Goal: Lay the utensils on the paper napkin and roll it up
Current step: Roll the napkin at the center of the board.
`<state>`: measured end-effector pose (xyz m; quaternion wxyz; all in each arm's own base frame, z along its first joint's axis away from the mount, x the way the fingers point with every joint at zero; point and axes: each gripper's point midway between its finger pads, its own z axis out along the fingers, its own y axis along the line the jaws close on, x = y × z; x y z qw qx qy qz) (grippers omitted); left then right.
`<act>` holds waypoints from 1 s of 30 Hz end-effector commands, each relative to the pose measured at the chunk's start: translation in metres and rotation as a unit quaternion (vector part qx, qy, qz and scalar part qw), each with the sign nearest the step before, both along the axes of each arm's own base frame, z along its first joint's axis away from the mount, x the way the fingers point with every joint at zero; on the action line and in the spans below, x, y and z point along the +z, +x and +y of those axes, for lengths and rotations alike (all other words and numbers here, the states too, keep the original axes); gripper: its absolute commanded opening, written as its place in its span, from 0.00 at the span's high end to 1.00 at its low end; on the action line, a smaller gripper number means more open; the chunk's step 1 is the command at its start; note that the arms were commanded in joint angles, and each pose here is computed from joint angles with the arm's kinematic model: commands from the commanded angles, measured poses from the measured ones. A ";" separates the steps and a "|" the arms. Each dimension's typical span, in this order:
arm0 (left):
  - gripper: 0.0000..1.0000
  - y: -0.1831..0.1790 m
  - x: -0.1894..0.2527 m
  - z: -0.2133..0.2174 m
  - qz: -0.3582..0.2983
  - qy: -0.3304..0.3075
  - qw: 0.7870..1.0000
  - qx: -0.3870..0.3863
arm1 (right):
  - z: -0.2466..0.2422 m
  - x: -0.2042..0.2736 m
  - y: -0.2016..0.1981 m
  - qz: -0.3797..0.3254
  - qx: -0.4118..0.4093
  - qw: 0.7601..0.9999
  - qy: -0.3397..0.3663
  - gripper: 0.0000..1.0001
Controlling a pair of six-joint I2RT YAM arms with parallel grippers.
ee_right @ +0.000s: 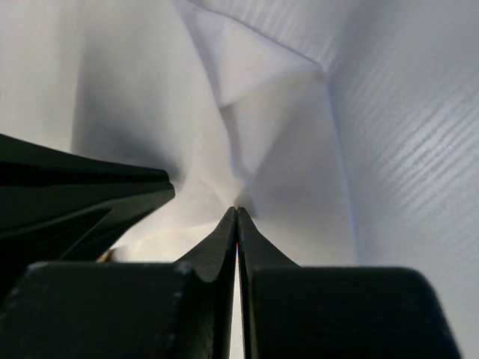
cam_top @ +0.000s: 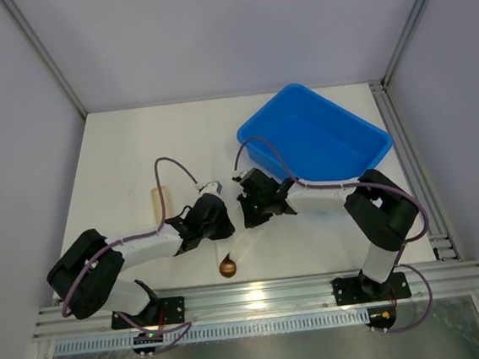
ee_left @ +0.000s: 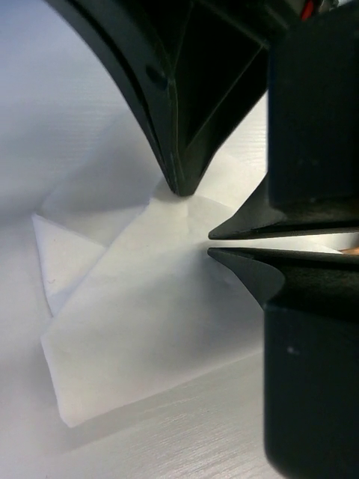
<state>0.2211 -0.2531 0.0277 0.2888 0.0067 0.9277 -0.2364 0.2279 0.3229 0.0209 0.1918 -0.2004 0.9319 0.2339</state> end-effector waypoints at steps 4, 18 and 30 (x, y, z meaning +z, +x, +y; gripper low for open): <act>0.92 0.002 -0.009 0.006 0.012 0.022 1.000 0.008 | -0.012 0.052 0.016 -0.067 -0.014 0.998 -0.011 0.95; 0.92 -0.002 -0.010 0.002 0.020 0.014 1.000 -0.003 | -0.064 0.054 0.020 -0.040 -0.057 0.997 0.012 0.69; 0.92 -0.004 -0.010 0.003 0.020 0.012 1.000 -0.002 | -0.071 0.025 0.002 -0.007 -0.059 0.998 0.020 0.55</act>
